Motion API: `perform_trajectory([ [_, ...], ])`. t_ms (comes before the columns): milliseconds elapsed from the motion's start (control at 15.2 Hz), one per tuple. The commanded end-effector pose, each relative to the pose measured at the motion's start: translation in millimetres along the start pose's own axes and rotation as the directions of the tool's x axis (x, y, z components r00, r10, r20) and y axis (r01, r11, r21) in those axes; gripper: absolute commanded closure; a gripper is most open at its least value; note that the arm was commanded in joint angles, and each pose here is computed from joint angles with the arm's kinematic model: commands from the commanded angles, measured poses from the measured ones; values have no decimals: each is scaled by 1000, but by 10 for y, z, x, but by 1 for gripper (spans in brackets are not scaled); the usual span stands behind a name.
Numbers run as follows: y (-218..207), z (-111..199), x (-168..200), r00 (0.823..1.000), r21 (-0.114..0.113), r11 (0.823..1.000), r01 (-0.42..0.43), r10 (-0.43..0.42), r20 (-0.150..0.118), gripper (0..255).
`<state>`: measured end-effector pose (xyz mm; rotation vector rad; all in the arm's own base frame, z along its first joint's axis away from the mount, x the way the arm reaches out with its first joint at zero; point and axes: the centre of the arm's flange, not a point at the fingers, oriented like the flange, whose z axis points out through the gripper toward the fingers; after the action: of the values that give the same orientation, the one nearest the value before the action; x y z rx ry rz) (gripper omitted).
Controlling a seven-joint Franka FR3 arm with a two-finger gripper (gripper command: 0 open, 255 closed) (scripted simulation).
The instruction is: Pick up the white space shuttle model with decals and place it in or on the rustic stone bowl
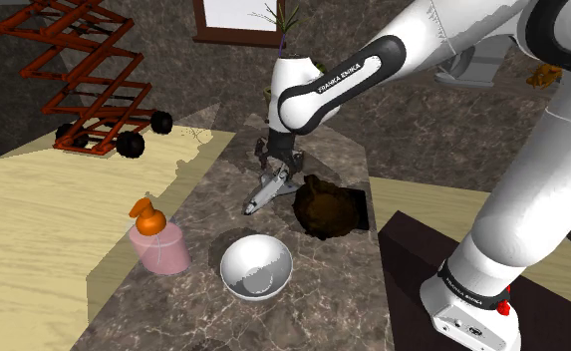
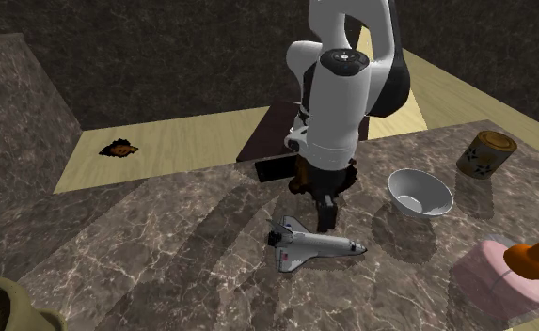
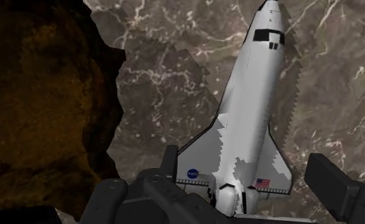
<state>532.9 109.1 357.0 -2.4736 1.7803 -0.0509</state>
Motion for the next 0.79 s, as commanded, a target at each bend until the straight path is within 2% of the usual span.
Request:
perform_trajectory([
  [0, -187, 197, 59, 996, 11, 996, -94, 93, 10, 0],
  [528, -203, 608, 60, 995, 12, 995, -99, 99, 11, 0],
  [726, -203, 608, 60, 995, 12, 995, -99, 99, 11, 0],
])
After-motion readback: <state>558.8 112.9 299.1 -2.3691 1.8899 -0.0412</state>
